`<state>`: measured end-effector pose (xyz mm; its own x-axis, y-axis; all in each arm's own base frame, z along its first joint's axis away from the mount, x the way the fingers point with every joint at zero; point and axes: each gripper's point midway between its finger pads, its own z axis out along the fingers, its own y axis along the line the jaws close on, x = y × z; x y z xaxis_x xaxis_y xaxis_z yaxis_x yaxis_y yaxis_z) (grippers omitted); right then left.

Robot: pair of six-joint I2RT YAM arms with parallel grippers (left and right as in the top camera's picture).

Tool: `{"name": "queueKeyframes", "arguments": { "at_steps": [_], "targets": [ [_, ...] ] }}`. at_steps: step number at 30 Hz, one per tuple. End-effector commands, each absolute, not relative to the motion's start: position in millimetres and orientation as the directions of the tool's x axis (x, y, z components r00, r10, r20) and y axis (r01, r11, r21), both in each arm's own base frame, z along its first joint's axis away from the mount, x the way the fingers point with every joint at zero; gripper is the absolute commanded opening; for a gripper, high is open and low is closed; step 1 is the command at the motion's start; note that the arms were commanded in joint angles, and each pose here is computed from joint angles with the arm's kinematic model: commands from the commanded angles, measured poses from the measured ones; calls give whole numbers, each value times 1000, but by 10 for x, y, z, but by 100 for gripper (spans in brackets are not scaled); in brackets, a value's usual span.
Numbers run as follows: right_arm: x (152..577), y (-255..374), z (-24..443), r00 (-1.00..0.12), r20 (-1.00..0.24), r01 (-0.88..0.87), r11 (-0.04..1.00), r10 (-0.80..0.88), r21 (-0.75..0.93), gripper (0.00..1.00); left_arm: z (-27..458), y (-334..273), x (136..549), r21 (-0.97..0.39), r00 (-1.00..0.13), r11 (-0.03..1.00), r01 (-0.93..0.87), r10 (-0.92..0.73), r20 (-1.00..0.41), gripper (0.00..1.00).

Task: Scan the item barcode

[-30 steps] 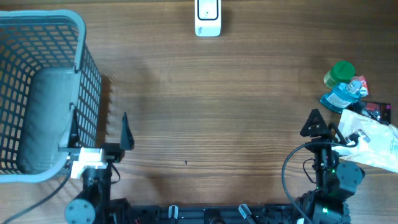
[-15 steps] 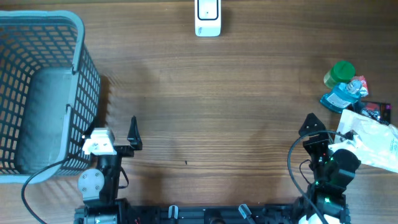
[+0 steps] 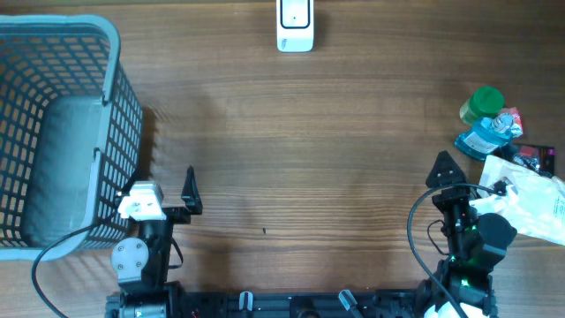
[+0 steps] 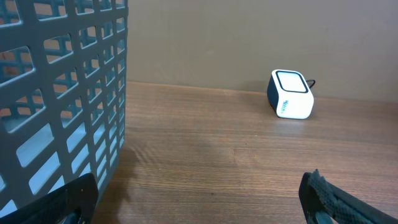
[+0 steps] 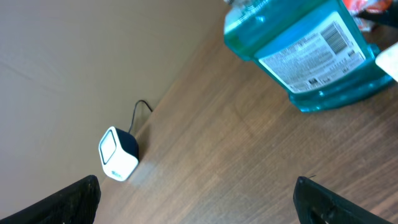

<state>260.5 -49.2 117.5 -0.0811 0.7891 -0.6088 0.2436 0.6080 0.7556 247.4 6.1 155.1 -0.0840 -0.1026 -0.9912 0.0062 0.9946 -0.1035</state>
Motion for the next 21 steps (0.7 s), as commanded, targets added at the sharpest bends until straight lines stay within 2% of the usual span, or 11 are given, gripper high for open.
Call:
{"name": "queueKeyframes", "arguments": {
  "at_steps": [1, 7, 11, 13, 21],
  "targets": [
    [2615, -394, 1236, -104, -631, 195, 638, 769, 745, 100, 1536, 75, 2469, -116, -89, 993, -3, -116, -989, 100],
    [2538, -368, 1652, -2, -754, 72, 752, 657, 655, 100, 1537, 75, 2469, -116, -88, 993, -3, -116, -989, 100],
    [2496, -332, 1525, -43, -716, 96, 716, 697, 691, 100, 1537, 74, 2469, -116, -88, 993, -3, -116, -989, 100],
    [2488, -318, 1539, -46, -745, 85, 746, 666, 661, 100, 1537, 74, 2469, -116, -88, 993, -3, -116, -989, 100],
    [2432, -329, 1794, 51, -778, 35, 777, 627, 628, 100, 1537, 75, 2469, -116, -88, 993, -3, -116, -989, 100]
  ]
}}
